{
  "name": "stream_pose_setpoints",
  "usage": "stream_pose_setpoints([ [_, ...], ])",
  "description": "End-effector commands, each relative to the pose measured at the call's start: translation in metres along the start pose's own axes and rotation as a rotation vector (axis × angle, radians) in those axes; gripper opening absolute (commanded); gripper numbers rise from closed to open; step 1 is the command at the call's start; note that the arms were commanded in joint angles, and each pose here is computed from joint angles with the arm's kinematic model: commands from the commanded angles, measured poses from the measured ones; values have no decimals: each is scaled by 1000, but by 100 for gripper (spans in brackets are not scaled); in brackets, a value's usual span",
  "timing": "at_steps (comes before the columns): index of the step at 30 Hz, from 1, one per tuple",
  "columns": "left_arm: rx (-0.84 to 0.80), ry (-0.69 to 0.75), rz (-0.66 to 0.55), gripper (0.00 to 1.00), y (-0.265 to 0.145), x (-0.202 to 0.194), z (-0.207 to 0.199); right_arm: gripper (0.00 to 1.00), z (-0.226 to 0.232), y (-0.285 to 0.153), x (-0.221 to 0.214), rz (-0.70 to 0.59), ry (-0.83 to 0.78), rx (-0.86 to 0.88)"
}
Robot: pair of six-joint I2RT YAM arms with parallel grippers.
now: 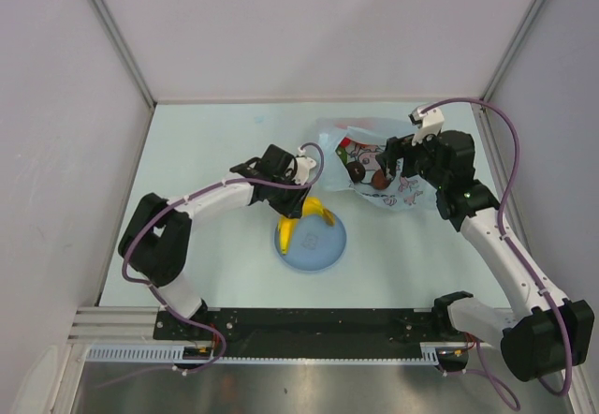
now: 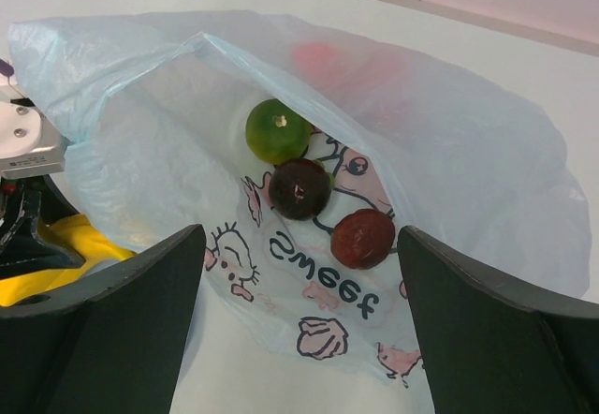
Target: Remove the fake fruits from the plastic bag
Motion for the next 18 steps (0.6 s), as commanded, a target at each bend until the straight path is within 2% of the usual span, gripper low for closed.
stream_pose_setpoints([
  [1,0,26,-21,46,2,8,1,88,2,-2,13,-55,3,8],
  [10,-72,9,-42,66,-14,17,-15,88,3,0,12,-51,0,18],
  [13,-100,-2,-68,71,-33,25,-22,88,2,-3,9,-33,-9,14],
  [18,-110,-28,-92,72,-65,28,-19,89,-2,-12,-9,45,-56,0],
])
Point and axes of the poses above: each gripper's point midway between its finger pads, its own y axis out along the fingers, its own z axis along the line the jaws close on, x = y × z, the point moved 1 cm from there along -y, back along the fingers, and after that the axes turned 5 degrees about y, right-handed, at the moved point
